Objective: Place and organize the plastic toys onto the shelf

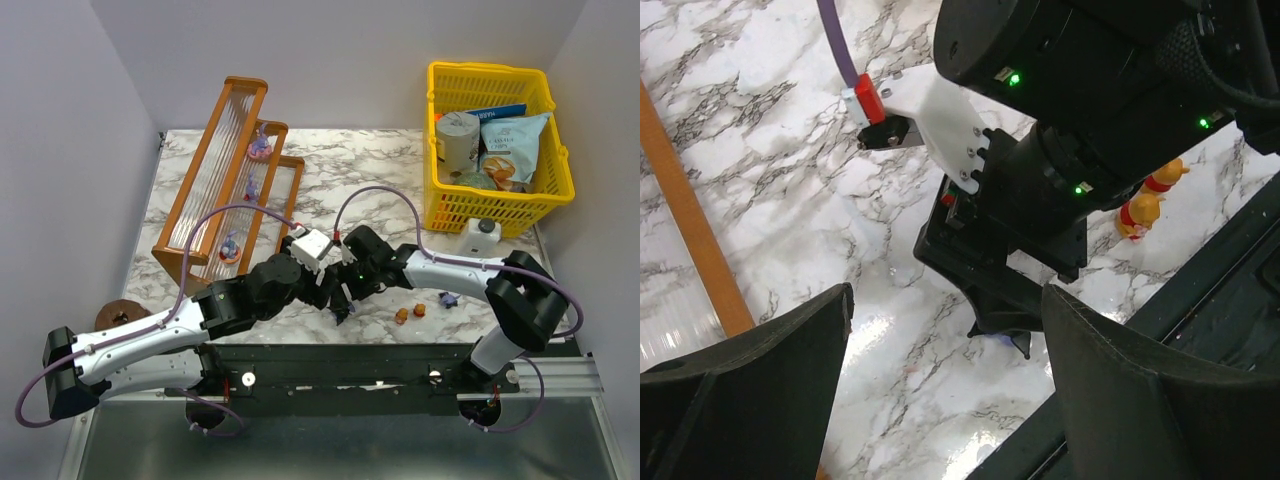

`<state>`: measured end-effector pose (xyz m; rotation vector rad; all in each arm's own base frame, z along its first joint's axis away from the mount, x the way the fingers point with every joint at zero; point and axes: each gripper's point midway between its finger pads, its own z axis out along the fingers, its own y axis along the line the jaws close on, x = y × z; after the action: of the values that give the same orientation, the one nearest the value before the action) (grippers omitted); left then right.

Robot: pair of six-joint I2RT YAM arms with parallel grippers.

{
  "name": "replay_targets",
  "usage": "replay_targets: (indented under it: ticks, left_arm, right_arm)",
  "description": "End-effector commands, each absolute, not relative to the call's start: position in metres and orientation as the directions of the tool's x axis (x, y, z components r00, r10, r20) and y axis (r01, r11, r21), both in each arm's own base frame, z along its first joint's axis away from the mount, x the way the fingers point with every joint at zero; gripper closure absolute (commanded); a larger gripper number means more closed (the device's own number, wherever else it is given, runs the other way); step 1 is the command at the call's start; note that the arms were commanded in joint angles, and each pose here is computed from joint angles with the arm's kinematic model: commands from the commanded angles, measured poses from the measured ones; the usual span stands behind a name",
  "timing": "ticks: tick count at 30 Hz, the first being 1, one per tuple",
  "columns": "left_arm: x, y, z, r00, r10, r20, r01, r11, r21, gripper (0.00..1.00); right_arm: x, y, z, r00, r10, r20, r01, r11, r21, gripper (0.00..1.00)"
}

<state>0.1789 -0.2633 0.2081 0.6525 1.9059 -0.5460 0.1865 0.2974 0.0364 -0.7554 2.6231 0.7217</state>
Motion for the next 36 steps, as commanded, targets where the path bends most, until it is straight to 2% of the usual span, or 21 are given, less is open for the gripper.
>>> replay_targets:
  ticks: [1,9,16,22,25,29,31,35,36]
  left_arm:
    - [0.178,-0.262,0.217,-0.349,0.178,-0.920,0.659,0.745,-0.106,0.15]
    - [0.181,-0.258,0.213,-0.353,0.188,-0.916,0.654,0.750,-0.098,0.15]
    - [0.179,-0.254,0.210,-0.361,0.197,-0.911,0.657,0.747,-0.099,0.15]
    - [0.177,-0.250,0.208,-0.359,0.210,-0.909,0.664,0.742,-0.091,0.15]
    - [0.177,-0.248,0.210,-0.355,0.208,-0.912,0.666,0.740,-0.090,0.15]
    - [0.177,-0.246,0.211,-0.351,0.204,-0.914,0.665,0.741,-0.090,0.15]
    - [0.177,-0.245,0.212,-0.349,0.202,-0.915,0.665,0.741,-0.091,0.15]
    - [0.177,-0.247,0.221,-0.334,0.187,-0.924,0.673,0.734,-0.095,0.15]
    - [0.178,-0.247,0.224,-0.330,0.183,-0.926,0.673,0.734,-0.094,0.15]
  right_arm:
    - [0.190,0.300,0.038,-0.816,-0.400,-0.417,-0.544,0.775,0.322,0.19]
    - [0.177,0.286,0.027,-0.869,-0.373,-0.324,-0.456,0.859,0.232,0.19]
    - [0.170,0.284,0.021,-0.885,-0.346,-0.310,-0.418,0.885,0.204,0.20]
    - [0.173,0.295,0.015,-0.880,-0.331,-0.339,-0.412,0.889,0.201,0.32]
    - [0.178,0.300,0.014,-0.883,-0.311,-0.351,-0.396,0.895,0.205,0.41]
    - [0.177,0.300,0.013,-0.893,-0.294,-0.340,-0.377,0.902,0.210,0.59]
    - [0.174,0.301,0.020,-0.896,-0.291,-0.336,-0.376,0.898,0.227,0.63]
    - [0.165,0.308,0.052,-0.901,-0.281,-0.330,-0.397,0.840,0.369,0.69]
    - [0.167,0.311,0.064,-0.913,-0.264,-0.312,-0.388,0.802,0.455,0.70]
